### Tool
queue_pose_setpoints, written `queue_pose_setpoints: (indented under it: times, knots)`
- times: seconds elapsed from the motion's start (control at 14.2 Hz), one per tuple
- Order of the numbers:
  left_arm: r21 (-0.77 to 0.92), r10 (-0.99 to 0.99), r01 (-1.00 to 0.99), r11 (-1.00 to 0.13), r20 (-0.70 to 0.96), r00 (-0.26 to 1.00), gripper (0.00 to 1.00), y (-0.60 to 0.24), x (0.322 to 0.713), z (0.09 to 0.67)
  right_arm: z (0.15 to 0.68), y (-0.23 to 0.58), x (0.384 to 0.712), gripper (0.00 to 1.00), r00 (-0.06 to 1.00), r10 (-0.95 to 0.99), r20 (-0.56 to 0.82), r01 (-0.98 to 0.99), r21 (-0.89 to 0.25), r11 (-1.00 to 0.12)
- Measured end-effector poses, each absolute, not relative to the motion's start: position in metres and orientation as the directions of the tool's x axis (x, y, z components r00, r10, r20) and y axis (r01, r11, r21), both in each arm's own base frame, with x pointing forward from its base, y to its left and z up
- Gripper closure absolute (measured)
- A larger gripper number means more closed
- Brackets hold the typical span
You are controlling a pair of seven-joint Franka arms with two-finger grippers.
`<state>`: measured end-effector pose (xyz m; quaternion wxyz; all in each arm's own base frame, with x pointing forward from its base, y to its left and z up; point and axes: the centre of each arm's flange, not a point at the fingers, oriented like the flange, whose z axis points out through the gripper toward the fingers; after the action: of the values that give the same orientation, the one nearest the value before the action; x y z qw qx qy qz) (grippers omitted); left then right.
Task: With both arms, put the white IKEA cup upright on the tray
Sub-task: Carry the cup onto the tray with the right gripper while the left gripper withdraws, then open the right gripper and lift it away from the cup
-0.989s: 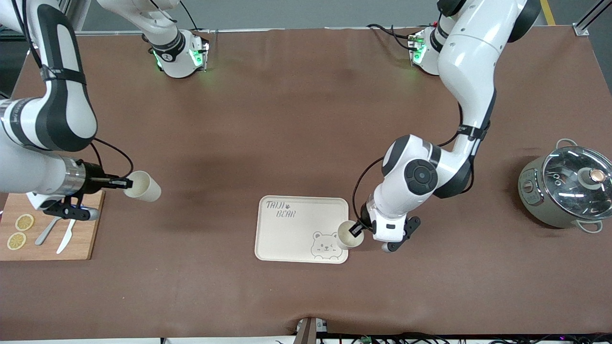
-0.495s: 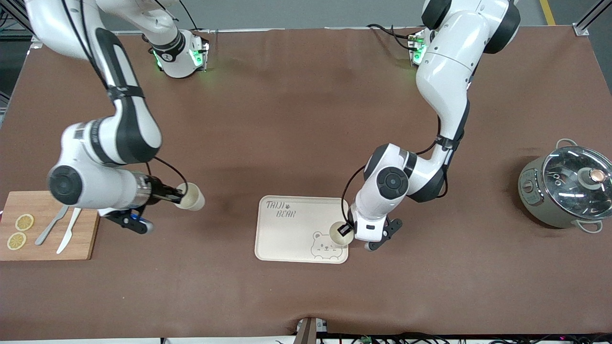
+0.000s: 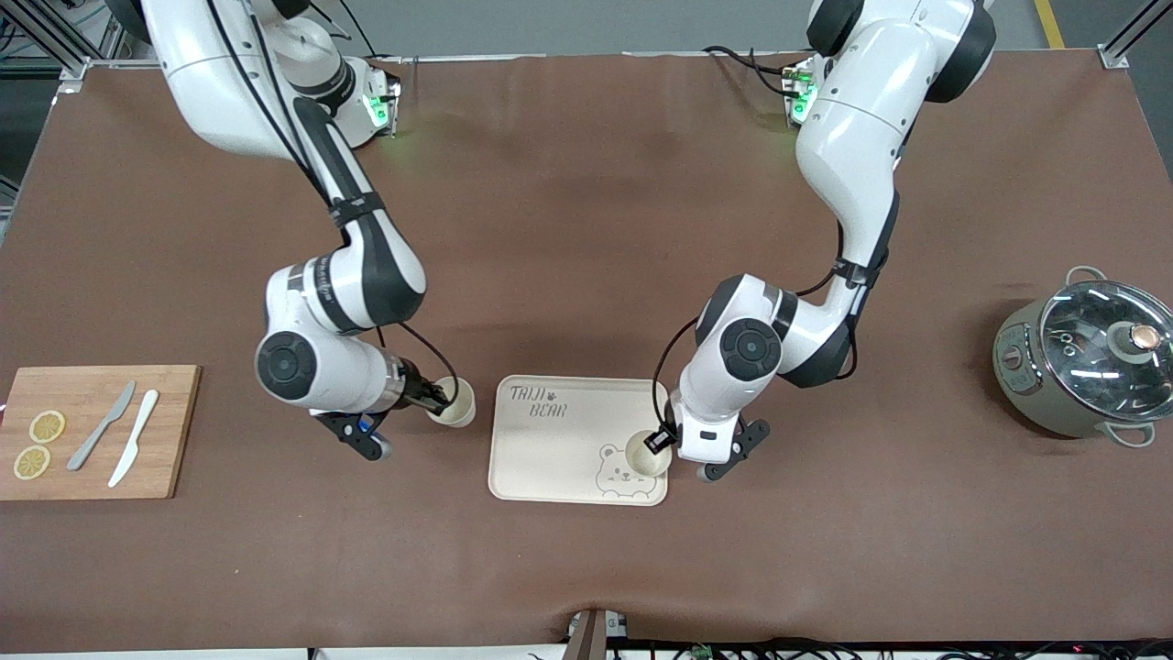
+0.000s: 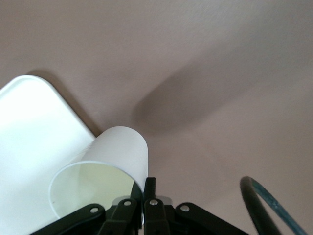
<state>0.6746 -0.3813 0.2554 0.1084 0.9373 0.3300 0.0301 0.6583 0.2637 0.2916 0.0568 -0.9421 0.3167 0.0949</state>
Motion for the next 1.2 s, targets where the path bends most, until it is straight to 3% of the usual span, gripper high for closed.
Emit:
queue_pose_setpoints:
  times: [0.35,0.78,0.92,1.2]
  knots:
    - [0.206,0.611,0.590,-0.781,0.055,0.790,0.01,-0.345,0.691,0.342,0.288,0.314,0.661,0.97,0.711,-0.665,-0.226,-0.693,-0.065,-0.718]
    - [0.121,0.485,0.472,-0.873,0.124,0.866,0.00,-0.261,0.693,0.457,0.242,0.351,0.649,0.97,0.700,-0.680,-0.218,-0.704,-0.053,-0.708]
    - [0.101,0.439,0.429,-0.898,0.132,0.889,0.00,-0.221,0.697,0.482,0.244,0.350,0.652,0.85,0.699,-0.682,-0.215,-0.706,-0.058,-0.706]
    - [0.057,0.364,0.360,-0.931,0.123,0.923,0.00,-0.152,0.695,0.518,0.262,0.348,0.660,0.43,0.702,-0.682,-0.206,-0.706,-0.077,-0.704]
